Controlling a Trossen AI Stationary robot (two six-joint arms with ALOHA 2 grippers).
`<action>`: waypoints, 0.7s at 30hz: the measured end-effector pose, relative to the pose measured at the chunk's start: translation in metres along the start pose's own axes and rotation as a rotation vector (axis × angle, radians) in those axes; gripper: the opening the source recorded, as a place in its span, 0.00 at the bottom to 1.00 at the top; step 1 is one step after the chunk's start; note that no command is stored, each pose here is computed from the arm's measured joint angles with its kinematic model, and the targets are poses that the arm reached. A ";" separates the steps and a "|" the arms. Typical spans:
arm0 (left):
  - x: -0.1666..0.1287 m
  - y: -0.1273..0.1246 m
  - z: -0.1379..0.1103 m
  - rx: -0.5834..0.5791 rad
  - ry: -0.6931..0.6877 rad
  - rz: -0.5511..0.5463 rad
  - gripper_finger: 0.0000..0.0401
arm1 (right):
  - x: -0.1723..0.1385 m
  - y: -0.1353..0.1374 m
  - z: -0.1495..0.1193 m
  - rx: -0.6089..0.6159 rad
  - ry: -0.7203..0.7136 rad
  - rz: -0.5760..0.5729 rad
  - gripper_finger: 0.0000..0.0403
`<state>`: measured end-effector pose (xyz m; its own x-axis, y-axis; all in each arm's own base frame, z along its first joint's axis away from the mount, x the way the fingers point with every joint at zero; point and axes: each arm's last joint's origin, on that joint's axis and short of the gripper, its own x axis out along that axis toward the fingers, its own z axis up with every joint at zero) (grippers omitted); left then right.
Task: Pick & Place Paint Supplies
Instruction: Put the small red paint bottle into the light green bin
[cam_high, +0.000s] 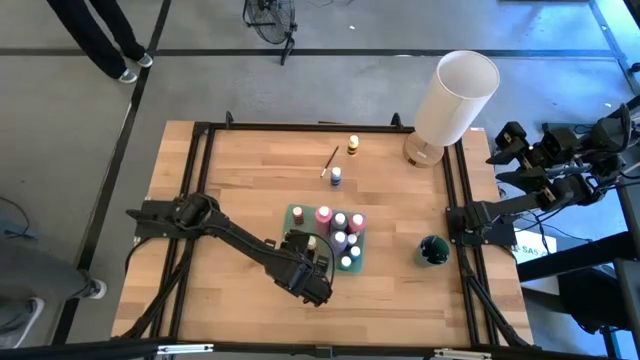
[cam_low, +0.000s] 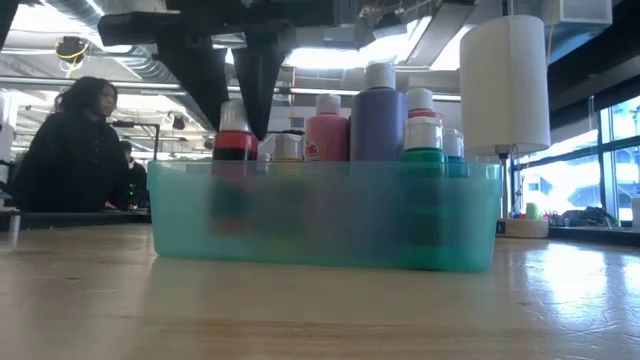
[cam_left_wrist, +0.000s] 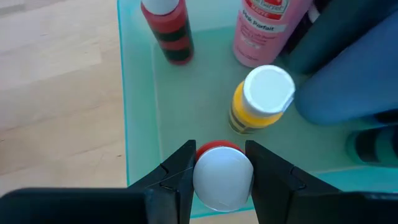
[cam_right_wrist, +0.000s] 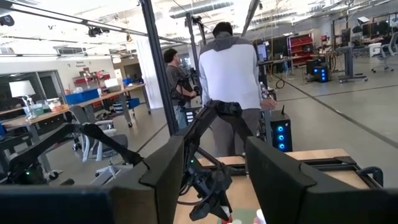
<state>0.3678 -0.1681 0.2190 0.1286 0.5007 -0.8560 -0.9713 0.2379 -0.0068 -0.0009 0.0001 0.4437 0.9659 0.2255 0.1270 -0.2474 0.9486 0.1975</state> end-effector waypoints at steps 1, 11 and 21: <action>0.001 0.000 0.000 0.001 0.000 0.002 0.29 | 0.000 0.000 0.000 0.000 0.001 -0.001 0.44; 0.001 -0.003 -0.002 0.039 0.015 -0.017 0.37 | 0.000 0.000 0.000 0.000 0.003 -0.001 0.44; 0.001 -0.004 -0.001 0.047 0.023 -0.021 0.40 | 0.000 0.000 0.000 0.000 -0.001 0.000 0.44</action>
<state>0.3712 -0.1691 0.2173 0.1439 0.4758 -0.8677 -0.9578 0.2874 -0.0012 -0.0009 0.0001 0.4438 0.9658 0.2255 0.1277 -0.2476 0.9485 0.1975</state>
